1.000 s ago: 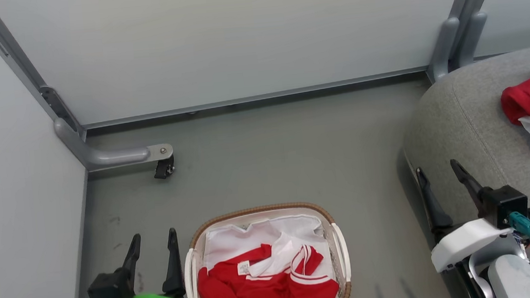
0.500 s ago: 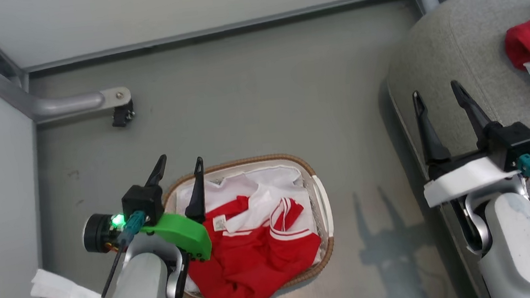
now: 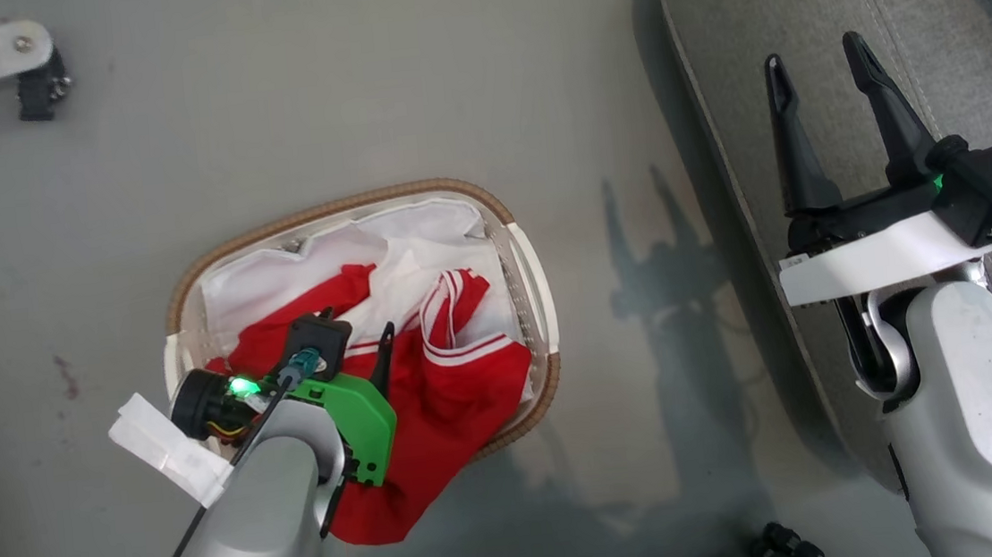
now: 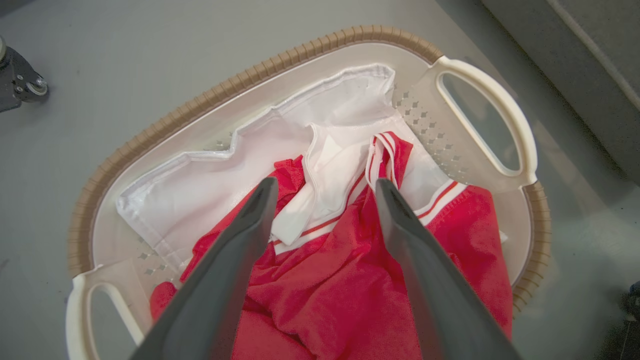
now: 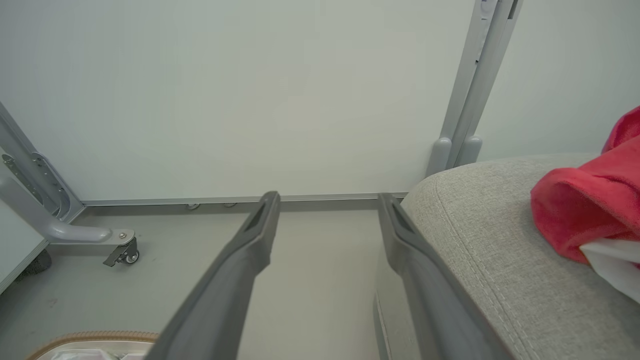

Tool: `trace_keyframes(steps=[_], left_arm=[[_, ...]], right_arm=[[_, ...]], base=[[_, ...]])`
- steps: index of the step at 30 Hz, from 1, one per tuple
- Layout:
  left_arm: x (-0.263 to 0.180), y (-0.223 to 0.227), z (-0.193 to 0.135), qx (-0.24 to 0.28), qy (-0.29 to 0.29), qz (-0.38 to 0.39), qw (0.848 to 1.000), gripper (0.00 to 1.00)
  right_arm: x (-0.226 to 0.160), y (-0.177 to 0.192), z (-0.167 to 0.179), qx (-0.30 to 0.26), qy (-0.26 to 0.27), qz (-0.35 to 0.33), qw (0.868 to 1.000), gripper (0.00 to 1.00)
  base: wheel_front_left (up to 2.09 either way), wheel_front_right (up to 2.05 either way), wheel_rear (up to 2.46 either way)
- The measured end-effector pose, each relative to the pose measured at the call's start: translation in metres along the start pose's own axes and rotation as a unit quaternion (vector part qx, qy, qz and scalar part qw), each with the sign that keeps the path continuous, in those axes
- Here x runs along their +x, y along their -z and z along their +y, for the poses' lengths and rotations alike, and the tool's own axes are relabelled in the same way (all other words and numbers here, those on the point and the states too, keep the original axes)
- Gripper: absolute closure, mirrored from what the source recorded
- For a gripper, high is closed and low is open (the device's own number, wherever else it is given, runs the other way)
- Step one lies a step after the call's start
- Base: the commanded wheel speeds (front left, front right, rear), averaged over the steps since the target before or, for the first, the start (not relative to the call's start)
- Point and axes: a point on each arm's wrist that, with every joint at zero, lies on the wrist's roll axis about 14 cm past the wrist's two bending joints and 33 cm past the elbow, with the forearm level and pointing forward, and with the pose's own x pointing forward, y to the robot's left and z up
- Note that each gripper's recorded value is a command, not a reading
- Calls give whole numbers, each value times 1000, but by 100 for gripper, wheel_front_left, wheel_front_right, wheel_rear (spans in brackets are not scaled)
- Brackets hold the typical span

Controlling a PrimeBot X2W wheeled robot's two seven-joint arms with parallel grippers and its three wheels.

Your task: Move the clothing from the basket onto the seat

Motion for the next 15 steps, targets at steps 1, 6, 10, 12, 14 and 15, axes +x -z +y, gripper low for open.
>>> trace_keyframes(steps=[1, 6, 10, 12, 14, 15], left_arm=[[6, 9, 0, -1, 4, 15, 1000, 0], [27, 49, 6, 7, 21, 76, 997, 0], [44, 67, 6, 8, 32, 98, 995, 0], [52, 79, 8, 8, 37, 113, 993, 0], [59, 89, 10, 11, 38, 123, 992, 0], [63, 94, 12, 12, 39, 127, 991, 0]], right_arm=[[2, 4, -2, 0, 2, 3, 1000, 0], [5, 22, -14, 1, 14, 18, 1000, 0], [6, 36, -20, -1, 18, 30, 999, 0], [9, 43, -23, 0, 20, 35, 999, 0], [9, 50, -25, 0, 21, 40, 999, 0], [10, 53, -26, 1, 22, 43, 999, 0]], base=[[0, 0, 0], [0, 0, 0], [0, 0, 0], [0, 0, 0], [0, 0, 0], [0, 0, 0]])
